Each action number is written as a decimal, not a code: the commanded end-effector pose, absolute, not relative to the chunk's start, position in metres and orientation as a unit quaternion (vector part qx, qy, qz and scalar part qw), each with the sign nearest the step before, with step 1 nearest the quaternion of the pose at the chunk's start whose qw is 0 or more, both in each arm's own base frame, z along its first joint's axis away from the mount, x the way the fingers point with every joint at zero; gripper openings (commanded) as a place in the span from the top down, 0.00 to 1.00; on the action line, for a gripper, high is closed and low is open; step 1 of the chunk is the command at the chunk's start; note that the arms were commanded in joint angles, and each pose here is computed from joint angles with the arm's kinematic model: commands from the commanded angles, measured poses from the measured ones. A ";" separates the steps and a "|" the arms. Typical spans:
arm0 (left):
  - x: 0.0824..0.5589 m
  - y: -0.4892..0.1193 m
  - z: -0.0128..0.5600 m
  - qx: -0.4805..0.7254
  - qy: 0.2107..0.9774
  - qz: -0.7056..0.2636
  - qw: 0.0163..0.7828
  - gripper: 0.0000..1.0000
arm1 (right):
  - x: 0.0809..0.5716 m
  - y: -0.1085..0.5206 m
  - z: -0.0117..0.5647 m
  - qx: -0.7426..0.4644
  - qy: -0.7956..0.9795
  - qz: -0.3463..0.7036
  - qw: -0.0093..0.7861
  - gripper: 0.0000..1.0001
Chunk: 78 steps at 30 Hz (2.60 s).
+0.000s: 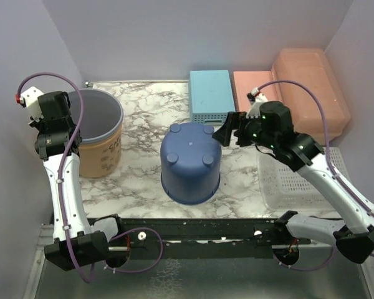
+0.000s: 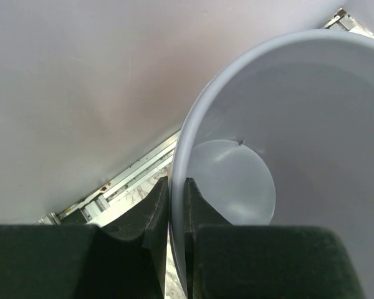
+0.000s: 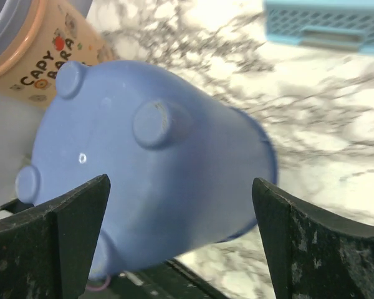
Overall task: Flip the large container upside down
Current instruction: Move the multiple containers to the center of the board.
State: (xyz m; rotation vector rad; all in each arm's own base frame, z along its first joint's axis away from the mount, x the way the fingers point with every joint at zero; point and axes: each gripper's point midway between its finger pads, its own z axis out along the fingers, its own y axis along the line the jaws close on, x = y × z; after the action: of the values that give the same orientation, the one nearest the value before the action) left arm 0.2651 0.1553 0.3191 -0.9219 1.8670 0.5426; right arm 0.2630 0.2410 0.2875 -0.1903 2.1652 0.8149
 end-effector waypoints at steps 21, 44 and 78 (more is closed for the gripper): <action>0.232 0.145 0.331 -0.401 0.719 0.193 0.535 0.22 | 0.127 0.224 0.239 -0.303 0.724 0.462 0.414 0.12; 0.281 -0.026 0.455 -0.096 0.696 -0.244 0.668 0.08 | 0.262 0.282 0.275 -0.027 0.727 0.470 0.499 0.10; 0.294 -0.052 0.432 -0.065 0.718 -0.302 0.624 0.11 | 0.294 0.370 0.246 -0.164 0.768 0.481 0.390 0.09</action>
State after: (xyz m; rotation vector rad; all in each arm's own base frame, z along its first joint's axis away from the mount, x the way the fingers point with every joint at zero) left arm 0.3033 -0.0520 0.4165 -0.1680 1.6854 -0.7274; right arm 0.2818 0.3443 0.2263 -0.4164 1.9989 1.1293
